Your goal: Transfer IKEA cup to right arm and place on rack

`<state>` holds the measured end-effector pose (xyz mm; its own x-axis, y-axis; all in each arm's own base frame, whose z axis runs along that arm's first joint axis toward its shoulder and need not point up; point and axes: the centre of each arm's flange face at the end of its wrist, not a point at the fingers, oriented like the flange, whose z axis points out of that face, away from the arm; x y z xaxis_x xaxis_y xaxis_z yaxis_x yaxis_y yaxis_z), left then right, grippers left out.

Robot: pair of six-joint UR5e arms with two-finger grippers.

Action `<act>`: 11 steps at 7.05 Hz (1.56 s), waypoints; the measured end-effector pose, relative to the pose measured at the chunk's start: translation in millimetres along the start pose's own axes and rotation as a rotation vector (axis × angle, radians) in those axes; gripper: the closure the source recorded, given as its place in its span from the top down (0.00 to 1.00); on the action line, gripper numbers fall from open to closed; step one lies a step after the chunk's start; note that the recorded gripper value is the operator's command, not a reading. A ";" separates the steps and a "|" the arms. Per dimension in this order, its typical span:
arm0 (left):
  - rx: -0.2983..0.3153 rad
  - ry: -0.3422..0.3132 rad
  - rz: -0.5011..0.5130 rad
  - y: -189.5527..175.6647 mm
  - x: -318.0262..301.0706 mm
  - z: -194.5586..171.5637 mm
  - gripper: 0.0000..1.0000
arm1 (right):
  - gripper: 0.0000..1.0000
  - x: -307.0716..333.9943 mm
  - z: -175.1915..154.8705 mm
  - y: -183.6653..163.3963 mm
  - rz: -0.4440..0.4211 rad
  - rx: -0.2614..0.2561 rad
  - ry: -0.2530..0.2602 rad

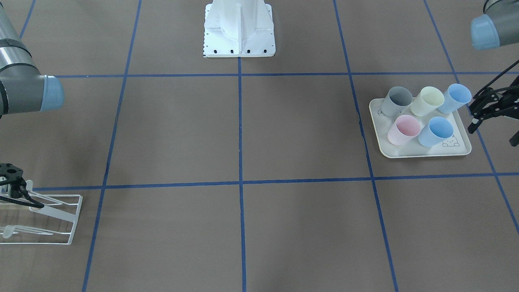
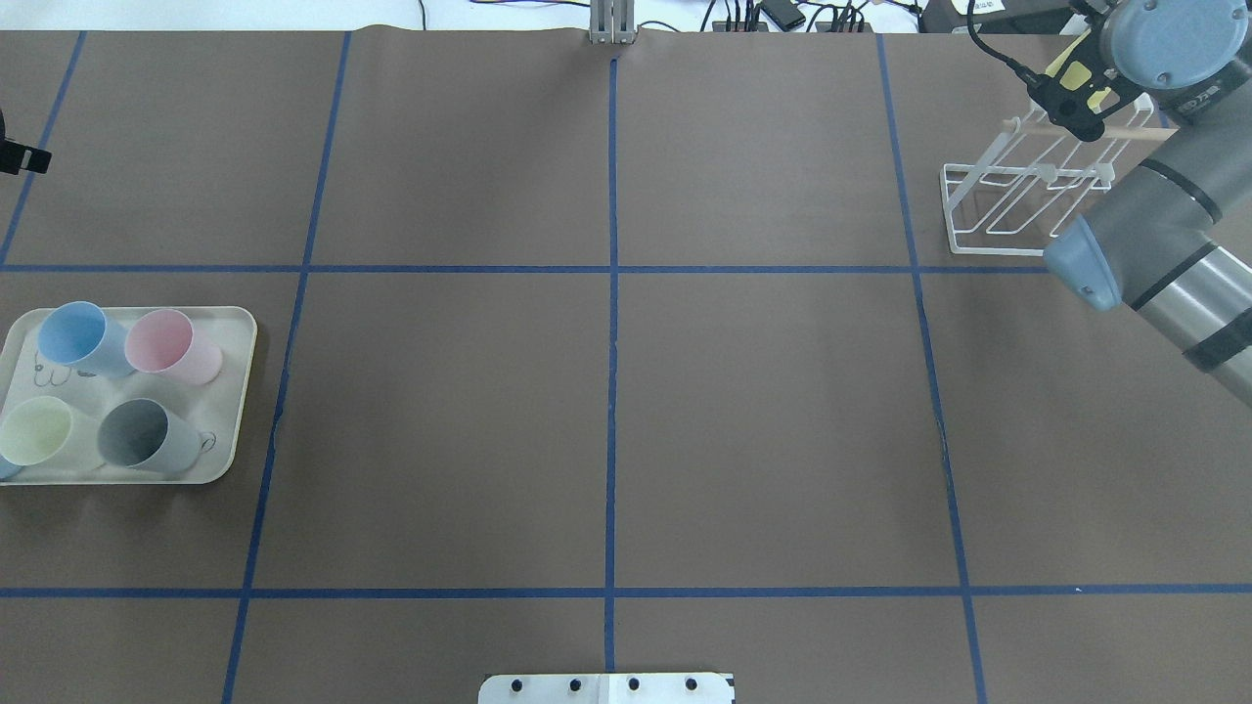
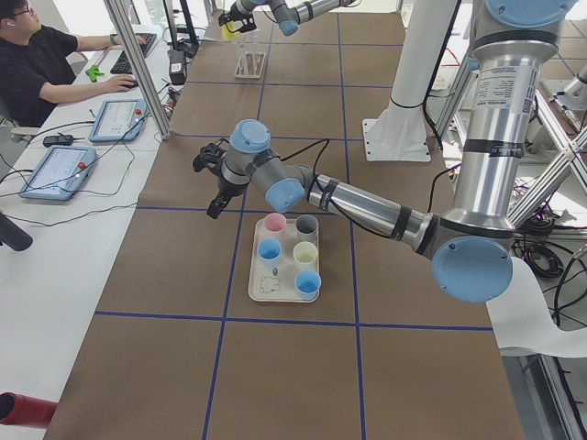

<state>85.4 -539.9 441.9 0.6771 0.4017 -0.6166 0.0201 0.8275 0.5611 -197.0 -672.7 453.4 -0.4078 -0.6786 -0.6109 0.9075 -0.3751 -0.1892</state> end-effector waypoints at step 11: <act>0.004 0.006 -0.068 -0.9 3.5 -1.1 1.00 | 0.43 -18.7 -15.9 10.9 -0.074 0.006 0.015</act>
<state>87.0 -538.8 438.7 0.6699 0.3466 -0.6566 0.0690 0.8515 0.5199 -177.9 -654.1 450.4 -0.4724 -0.6395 -0.6065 0.8741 -0.4281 -0.2295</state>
